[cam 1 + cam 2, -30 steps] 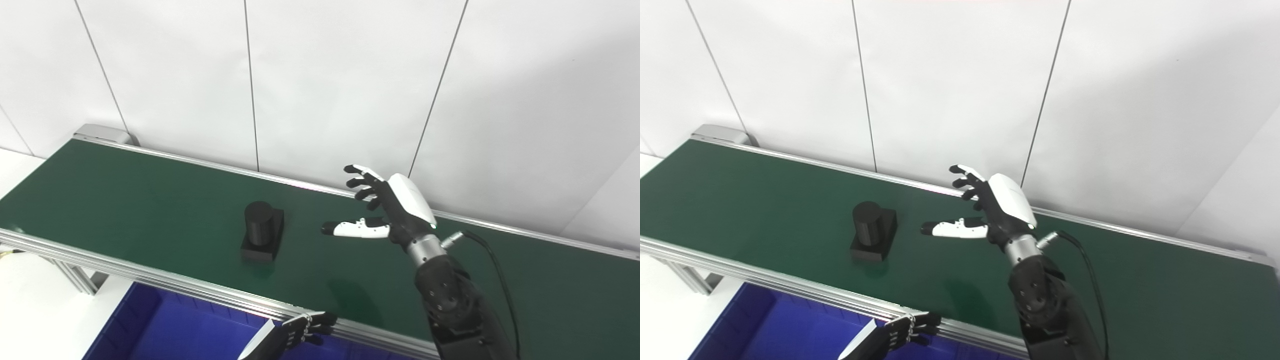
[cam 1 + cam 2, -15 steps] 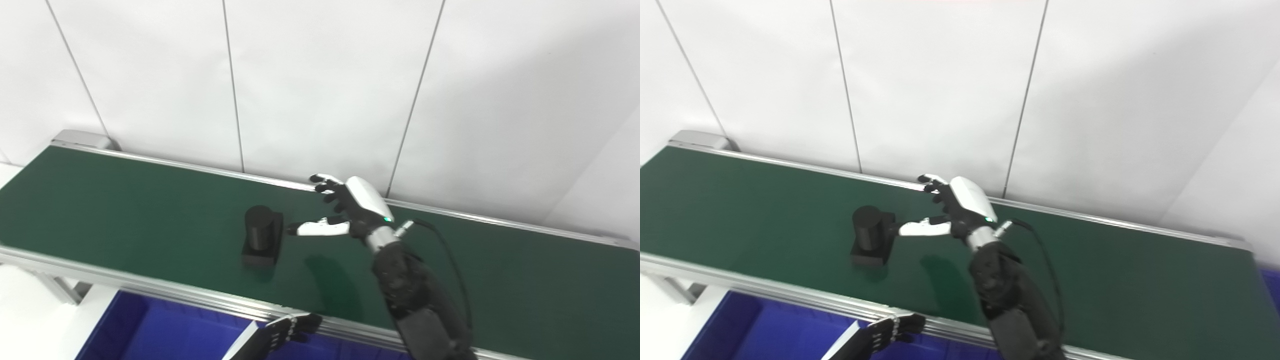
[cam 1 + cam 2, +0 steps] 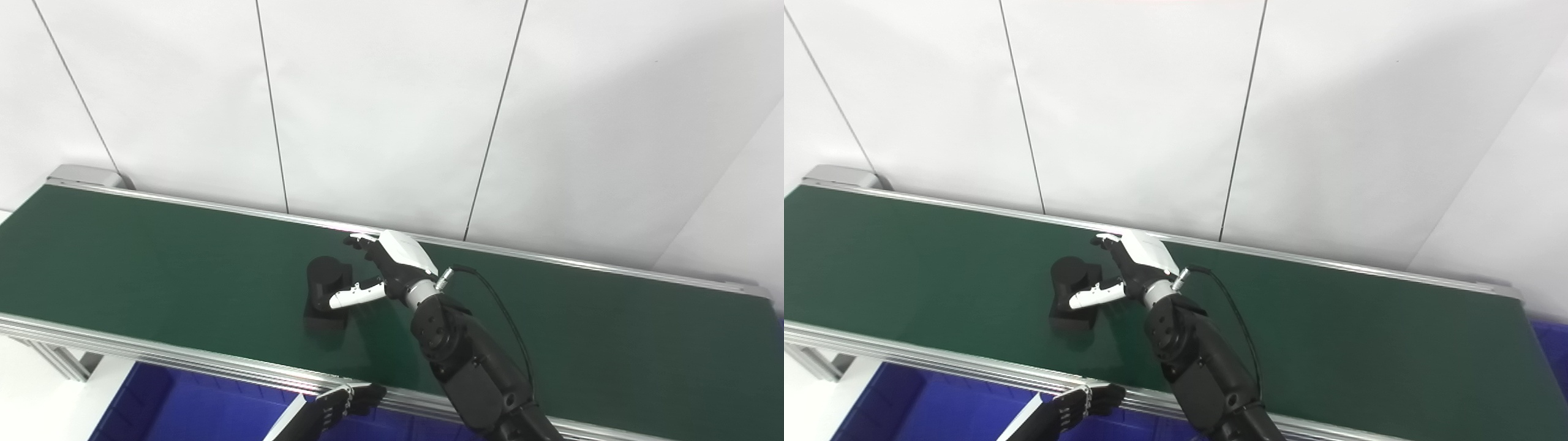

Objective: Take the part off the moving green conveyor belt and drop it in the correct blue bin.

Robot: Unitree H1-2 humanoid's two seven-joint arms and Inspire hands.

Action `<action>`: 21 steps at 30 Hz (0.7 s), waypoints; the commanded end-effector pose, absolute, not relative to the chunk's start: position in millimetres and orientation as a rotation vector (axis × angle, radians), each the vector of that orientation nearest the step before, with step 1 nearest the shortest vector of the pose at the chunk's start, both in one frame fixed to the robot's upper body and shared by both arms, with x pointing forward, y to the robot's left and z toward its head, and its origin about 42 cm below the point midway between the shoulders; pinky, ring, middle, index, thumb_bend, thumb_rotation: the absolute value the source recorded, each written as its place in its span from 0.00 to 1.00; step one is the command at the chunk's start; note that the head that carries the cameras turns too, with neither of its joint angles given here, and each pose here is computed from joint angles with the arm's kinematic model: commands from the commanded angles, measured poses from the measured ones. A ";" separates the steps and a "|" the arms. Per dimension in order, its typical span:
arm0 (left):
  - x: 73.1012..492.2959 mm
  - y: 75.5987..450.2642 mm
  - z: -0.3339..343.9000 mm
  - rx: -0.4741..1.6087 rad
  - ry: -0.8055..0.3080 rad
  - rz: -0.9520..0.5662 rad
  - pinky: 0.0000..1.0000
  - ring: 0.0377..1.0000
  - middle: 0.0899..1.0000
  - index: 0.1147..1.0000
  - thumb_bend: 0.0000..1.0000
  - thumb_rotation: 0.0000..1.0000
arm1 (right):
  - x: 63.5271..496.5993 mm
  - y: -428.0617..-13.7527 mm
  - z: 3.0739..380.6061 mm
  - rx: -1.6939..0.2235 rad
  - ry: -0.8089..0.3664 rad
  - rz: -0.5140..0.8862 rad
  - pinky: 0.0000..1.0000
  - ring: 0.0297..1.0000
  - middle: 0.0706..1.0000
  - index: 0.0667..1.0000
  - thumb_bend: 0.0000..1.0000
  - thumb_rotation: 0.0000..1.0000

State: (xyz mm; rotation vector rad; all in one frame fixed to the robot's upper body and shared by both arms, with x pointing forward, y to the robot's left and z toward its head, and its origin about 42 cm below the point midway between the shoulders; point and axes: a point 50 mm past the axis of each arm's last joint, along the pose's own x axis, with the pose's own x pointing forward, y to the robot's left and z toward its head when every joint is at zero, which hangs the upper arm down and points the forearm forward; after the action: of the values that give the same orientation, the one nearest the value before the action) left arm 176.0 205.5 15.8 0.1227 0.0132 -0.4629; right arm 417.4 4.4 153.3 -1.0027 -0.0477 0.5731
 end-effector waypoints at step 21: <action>185.8 202.6 28.8 0.125 -0.069 -0.471 0.77 0.79 0.80 0.75 0.89 0.06 | 408.3 16.5 132.7 -0.970 -0.259 0.498 0.35 0.40 0.45 0.66 0.54 0.00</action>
State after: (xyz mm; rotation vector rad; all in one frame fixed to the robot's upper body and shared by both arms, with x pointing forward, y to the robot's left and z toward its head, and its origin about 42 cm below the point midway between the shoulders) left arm 177.1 203.0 16.7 0.1208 0.0079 -0.4699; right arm 409.5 2.4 118.0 -1.0056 -0.1495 0.4946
